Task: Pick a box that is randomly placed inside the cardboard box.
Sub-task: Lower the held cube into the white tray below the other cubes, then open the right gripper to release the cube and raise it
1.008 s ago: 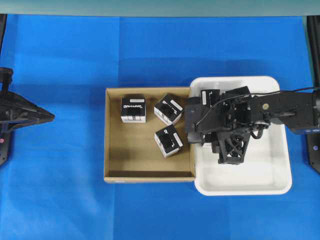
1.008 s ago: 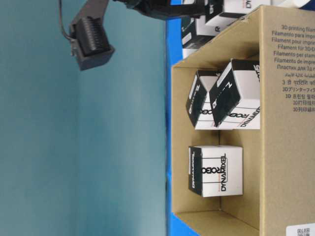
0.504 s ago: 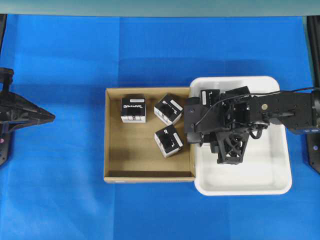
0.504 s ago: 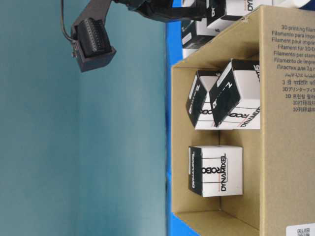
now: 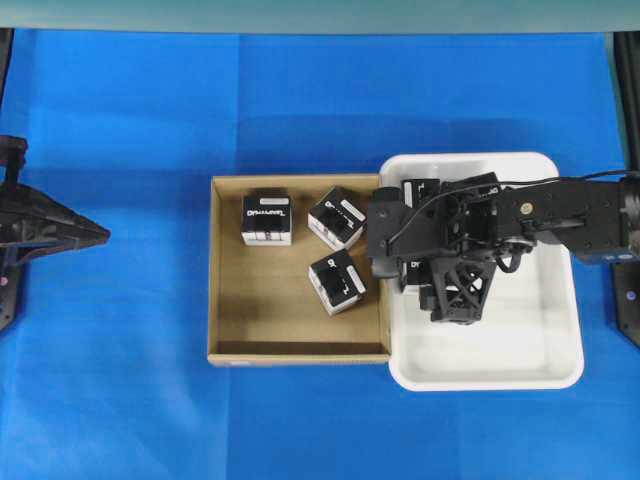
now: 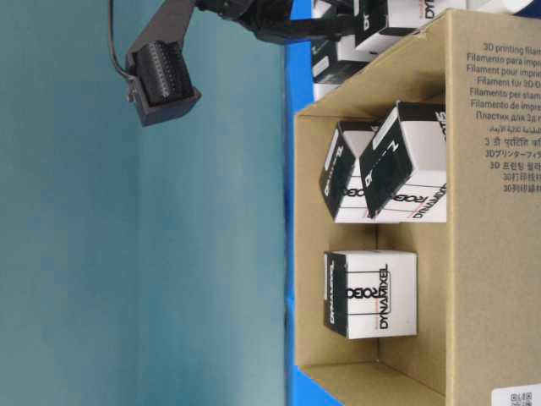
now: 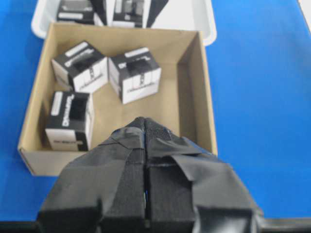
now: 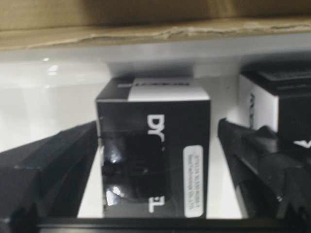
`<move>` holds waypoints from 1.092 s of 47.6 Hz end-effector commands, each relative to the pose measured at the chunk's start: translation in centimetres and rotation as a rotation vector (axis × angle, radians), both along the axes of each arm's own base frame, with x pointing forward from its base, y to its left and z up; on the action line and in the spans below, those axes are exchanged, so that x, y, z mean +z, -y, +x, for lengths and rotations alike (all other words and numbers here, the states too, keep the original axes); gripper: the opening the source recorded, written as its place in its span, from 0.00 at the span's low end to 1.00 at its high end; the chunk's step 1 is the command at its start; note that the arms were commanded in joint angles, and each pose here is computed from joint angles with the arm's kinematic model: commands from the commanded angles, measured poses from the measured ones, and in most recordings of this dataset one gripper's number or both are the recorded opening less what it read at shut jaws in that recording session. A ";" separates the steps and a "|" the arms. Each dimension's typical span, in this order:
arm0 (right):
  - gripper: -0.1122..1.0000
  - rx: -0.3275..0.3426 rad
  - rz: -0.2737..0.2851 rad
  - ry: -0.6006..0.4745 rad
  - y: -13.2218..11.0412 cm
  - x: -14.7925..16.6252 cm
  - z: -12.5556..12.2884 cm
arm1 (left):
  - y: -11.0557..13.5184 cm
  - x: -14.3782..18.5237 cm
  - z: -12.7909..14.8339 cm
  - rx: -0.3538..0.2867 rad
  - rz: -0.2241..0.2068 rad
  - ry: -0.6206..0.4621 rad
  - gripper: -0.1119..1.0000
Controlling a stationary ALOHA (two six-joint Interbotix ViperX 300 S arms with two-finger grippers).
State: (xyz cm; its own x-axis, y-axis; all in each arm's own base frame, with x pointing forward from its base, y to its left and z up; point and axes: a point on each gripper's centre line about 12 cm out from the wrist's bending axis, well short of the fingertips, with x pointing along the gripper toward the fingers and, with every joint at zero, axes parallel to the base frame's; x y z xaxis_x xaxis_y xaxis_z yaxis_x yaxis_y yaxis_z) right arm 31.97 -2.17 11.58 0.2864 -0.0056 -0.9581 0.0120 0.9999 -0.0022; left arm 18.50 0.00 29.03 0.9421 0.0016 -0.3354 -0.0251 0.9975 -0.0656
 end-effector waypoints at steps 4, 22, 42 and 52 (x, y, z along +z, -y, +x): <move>0.97 0.003 -0.002 0.026 0.0 0.8 0.6 | 0.0 0.9 0.3 -0.001 0.002 0.023 0.04; 0.97 0.001 -0.008 0.135 0.1 6.5 1.6 | 0.0 0.8 0.3 -0.001 0.002 0.021 0.04; 0.97 -0.123 0.031 0.458 0.4 13.4 0.5 | 0.5 0.9 0.3 -0.028 0.003 0.023 0.04; 0.97 -0.117 0.024 0.722 0.1 15.8 -0.7 | 0.5 1.2 0.2 -0.029 0.001 0.040 0.04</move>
State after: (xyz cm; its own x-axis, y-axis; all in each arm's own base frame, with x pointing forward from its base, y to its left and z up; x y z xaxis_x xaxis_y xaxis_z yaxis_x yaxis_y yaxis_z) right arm 31.49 -2.43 25.97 0.7839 -0.0523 -0.6187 0.1170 0.9910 0.0645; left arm 18.50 -0.51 29.05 0.9423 -0.0244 -0.3340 0.0021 0.9977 -0.0671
